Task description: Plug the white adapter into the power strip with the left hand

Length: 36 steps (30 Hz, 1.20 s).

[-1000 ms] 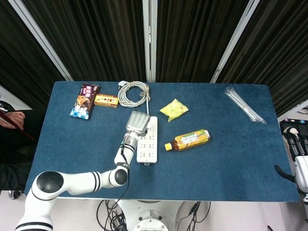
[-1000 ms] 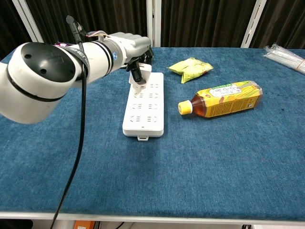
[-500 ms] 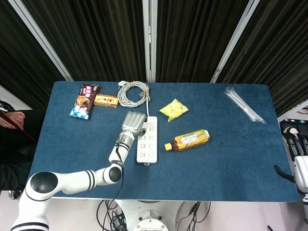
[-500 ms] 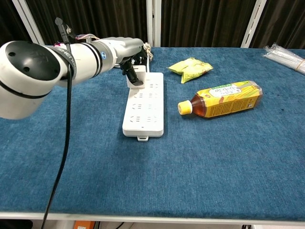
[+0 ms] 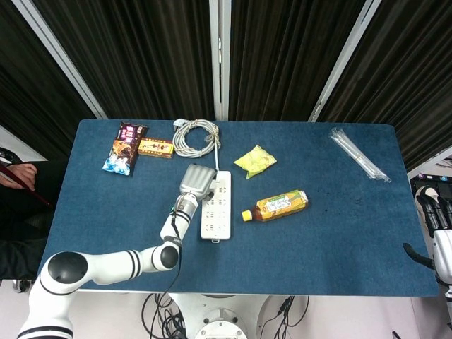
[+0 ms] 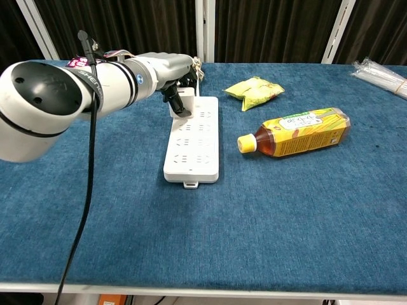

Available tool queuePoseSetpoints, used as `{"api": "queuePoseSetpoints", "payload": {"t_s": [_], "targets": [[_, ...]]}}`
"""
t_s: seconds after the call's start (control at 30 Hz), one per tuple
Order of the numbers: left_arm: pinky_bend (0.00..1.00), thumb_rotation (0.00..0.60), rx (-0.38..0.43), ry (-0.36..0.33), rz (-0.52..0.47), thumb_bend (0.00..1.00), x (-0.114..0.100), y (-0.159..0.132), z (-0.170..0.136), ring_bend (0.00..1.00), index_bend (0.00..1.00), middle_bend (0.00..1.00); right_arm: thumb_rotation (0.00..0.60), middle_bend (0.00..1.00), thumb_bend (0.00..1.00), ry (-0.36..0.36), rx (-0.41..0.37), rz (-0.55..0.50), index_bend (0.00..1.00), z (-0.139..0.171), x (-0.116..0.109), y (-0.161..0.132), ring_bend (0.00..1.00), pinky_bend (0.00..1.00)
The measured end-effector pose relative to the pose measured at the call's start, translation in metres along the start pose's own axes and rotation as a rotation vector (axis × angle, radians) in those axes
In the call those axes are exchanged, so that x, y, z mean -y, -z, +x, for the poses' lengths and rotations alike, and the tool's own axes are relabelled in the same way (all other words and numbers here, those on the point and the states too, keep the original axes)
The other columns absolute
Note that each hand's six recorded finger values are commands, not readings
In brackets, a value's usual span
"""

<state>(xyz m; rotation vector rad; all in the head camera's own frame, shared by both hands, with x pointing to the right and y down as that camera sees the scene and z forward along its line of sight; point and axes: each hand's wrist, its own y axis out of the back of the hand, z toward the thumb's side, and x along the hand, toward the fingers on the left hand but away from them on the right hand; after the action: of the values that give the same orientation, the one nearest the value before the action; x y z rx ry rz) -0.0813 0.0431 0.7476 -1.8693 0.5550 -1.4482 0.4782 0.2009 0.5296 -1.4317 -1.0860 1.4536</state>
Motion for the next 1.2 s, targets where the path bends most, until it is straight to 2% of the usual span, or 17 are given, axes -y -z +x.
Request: {"api": "queuePoseSetpoints", "payload": {"t_s": [0.13, 0.23, 0.5, 0.67, 0.73, 0.77, 0.83, 0.93, 1.03, 1.1, 1.2], "targets": [[0.32, 0.6, 0.006, -0.006, 0.0, 0.15, -0.004, -0.002, -0.002, 0.22, 0.21, 0.3, 0.6, 0.07, 0.08, 0.003, 0.001, -0.002, 0.0, 0.001, -0.001, 0.001, 0.0, 0.0], [0.29, 0.6, 0.011, -0.012, -0.002, 0.14, -0.006, -0.002, -0.004, 0.17, 0.17, 0.24, 0.6, 0.07, 0.08, 0.005, 0.003, -0.003, 0.0, 0.001, -0.001, 0.002, 0.0, 0.0], [0.24, 0.6, 0.027, -0.025, -0.003, 0.14, -0.012, -0.004, -0.01, 0.15, 0.12, 0.18, 0.6, 0.07, 0.08, 0.009, 0.003, -0.009, 0.0, 0.003, -0.002, 0.003, 0.0, 0.0], [0.24, 0.6, 0.062, -0.056, -0.036, 0.12, -0.026, -0.009, -0.021, 0.15, 0.13, 0.18, 0.6, 0.07, 0.08, 0.013, -0.003, -0.014, 0.0, 0.003, -0.002, 0.003, 0.0, 0.0], [0.25, 0.6, 0.082, -0.074, -0.073, 0.12, -0.032, -0.011, -0.025, 0.16, 0.18, 0.21, 0.6, 0.07, 0.08, 0.013, -0.004, -0.016, 0.0, 0.003, -0.002, 0.003, 0.0, 0.0], [0.29, 0.6, 0.094, -0.088, -0.109, 0.12, -0.037, -0.012, -0.027, 0.2, 0.24, 0.26, 0.6, 0.07, 0.08, 0.013, -0.006, -0.017, 0.0, 0.004, -0.001, 0.003, 0.0, 0.0], [0.42, 0.6, 0.113, -0.112, -0.176, 0.16, -0.044, -0.013, -0.031, 0.34, 0.42, 0.41, 0.6, 0.07, 0.08, 0.013, -0.009, -0.019, 0.0, 0.004, -0.001, 0.003, 0.0, 0.0], [0.61, 0.6, 0.149, -0.139, -0.323, 0.27, -0.052, -0.014, -0.035, 0.53, 0.59, 0.59, 0.6, 0.07, 0.08, 0.013, -0.013, -0.023, 0.0, 0.005, 0.0, 0.002, 0.0, 0.0], [0.74, 0.6, 0.185, -0.135, -0.52, 0.42, -0.055, -0.015, -0.037, 0.66, 0.7, 0.72, 0.6, 0.07, 0.08, 0.011, -0.019, -0.024, 0.0, 0.006, 0.0, 0.001, 0.0, 0.0], [0.79, 0.6, 0.208, -0.118, -0.684, 0.5, -0.055, -0.016, -0.037, 0.73, 0.76, 0.8, 0.6, 0.07, 0.08, 0.01, -0.022, -0.023, 0.0, 0.006, 0.001, 0.0, 0.0, 0.0], [0.85, 0.6, 0.239, -0.075, -0.926, 0.57, -0.055, -0.018, -0.035, 0.82, 0.82, 0.89, 0.6, 0.07, 0.08, 0.012, -0.022, -0.022, 0.0, 0.007, 0.0, 0.0, 0.0, 0.0]]}}
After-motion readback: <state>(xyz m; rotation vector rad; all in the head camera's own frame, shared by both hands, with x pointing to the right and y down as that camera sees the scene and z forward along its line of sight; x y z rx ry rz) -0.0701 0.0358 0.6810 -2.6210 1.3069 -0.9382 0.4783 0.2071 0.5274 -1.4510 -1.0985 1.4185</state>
